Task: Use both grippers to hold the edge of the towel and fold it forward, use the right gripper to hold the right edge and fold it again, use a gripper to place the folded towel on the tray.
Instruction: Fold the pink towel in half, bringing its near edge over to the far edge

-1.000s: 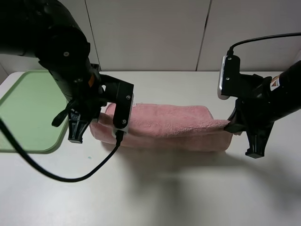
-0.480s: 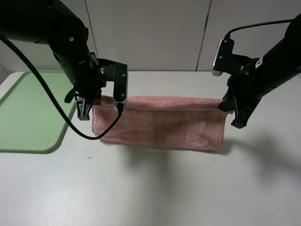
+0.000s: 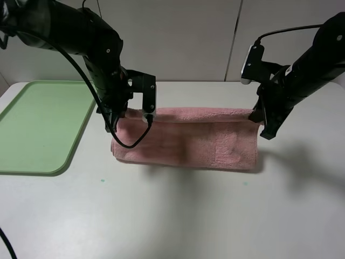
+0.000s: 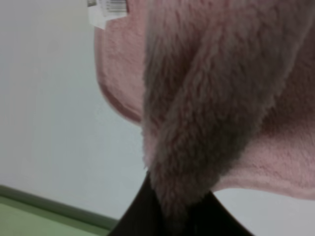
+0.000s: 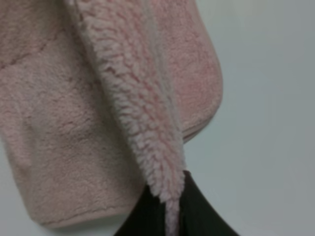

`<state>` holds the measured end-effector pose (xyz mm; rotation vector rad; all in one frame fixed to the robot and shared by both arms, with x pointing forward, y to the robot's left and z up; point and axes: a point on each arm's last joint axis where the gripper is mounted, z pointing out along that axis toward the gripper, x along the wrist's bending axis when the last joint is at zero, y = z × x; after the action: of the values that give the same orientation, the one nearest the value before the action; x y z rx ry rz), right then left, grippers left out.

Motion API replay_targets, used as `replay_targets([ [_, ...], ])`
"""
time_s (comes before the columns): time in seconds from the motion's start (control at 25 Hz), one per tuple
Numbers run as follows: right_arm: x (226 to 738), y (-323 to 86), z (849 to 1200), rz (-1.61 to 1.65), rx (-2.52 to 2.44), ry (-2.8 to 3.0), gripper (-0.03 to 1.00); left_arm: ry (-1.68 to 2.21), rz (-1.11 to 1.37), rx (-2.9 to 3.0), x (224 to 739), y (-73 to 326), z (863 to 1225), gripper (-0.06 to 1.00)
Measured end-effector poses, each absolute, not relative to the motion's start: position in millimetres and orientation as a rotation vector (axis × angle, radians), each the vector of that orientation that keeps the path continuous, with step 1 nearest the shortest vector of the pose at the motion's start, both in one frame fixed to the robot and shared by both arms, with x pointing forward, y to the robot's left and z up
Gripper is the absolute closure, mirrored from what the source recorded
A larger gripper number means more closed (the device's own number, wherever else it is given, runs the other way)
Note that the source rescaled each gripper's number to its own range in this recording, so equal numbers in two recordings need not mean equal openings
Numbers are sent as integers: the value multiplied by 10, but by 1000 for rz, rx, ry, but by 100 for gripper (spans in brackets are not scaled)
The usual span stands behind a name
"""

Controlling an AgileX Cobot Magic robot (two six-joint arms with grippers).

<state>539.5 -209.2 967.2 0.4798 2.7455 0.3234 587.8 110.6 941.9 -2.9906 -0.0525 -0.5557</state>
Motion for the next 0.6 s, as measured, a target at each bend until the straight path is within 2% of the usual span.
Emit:
replay_targets([
  [0.6,5681,-2040,9458,310,495,2758,97,-96,-610,-2995,6042,1207,9376,94],
])
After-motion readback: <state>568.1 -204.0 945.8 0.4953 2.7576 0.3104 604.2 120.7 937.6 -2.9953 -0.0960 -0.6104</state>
